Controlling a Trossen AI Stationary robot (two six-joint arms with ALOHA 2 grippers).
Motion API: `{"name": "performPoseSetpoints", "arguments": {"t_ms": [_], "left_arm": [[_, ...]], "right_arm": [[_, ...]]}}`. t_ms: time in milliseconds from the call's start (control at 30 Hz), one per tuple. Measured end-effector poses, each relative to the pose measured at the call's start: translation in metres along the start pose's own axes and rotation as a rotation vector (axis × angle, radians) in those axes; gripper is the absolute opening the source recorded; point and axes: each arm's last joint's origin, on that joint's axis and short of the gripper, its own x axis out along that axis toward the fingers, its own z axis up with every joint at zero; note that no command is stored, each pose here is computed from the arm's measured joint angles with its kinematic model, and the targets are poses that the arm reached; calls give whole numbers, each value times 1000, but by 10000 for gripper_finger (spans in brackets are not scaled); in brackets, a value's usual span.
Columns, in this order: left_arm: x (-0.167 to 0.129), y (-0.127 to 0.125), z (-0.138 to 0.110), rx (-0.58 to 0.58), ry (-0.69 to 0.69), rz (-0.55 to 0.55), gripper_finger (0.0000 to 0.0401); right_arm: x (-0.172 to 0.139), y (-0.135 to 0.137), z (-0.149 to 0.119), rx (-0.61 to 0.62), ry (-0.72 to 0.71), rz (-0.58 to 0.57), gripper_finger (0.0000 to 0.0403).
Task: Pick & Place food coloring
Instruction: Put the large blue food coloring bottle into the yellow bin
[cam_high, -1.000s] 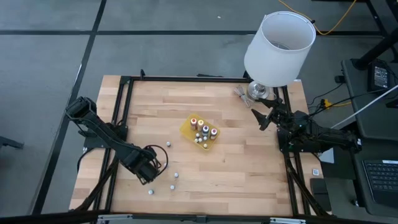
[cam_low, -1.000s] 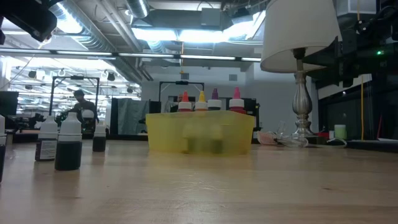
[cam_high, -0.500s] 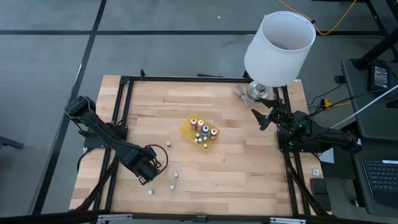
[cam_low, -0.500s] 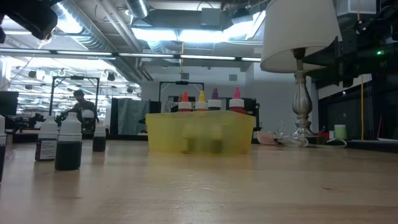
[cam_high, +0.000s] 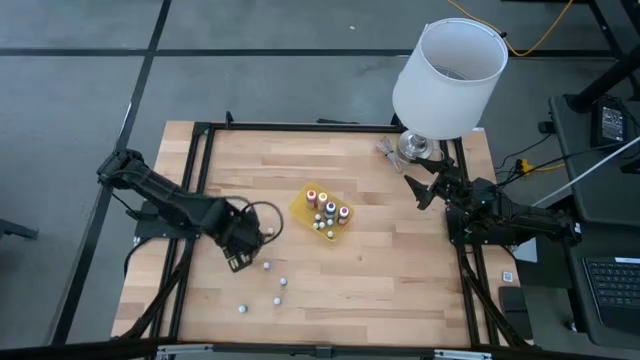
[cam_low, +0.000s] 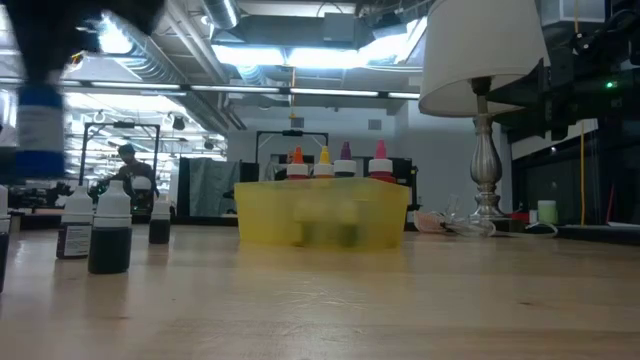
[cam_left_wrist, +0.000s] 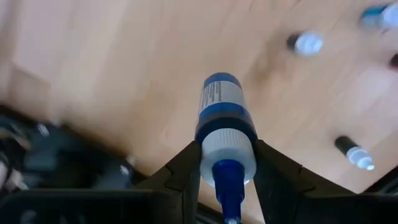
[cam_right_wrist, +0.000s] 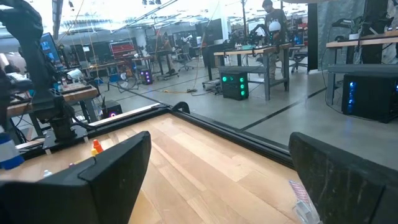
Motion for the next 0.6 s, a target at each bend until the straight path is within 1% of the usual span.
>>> {"name": "performPoseSetpoints", "arguments": {"t_ms": [167, 300, 433, 600], "left_arm": [[-21, 13, 26, 82, -79, -4, 117], [-32, 24, 48, 122, -123, -8, 117], [-38, 31, 71, 149, -126, 1, 117], [-42, 32, 100, 175, -131, 27, 117]], "right_arm": [[0, 0, 0, 0, 0, 0, 381], [0, 0, 0, 0, 0, 0, 381], [0, 0, 0, 0, 0, 0, 381], [0, 0, 0, 0, 0, 0, 381]]}}
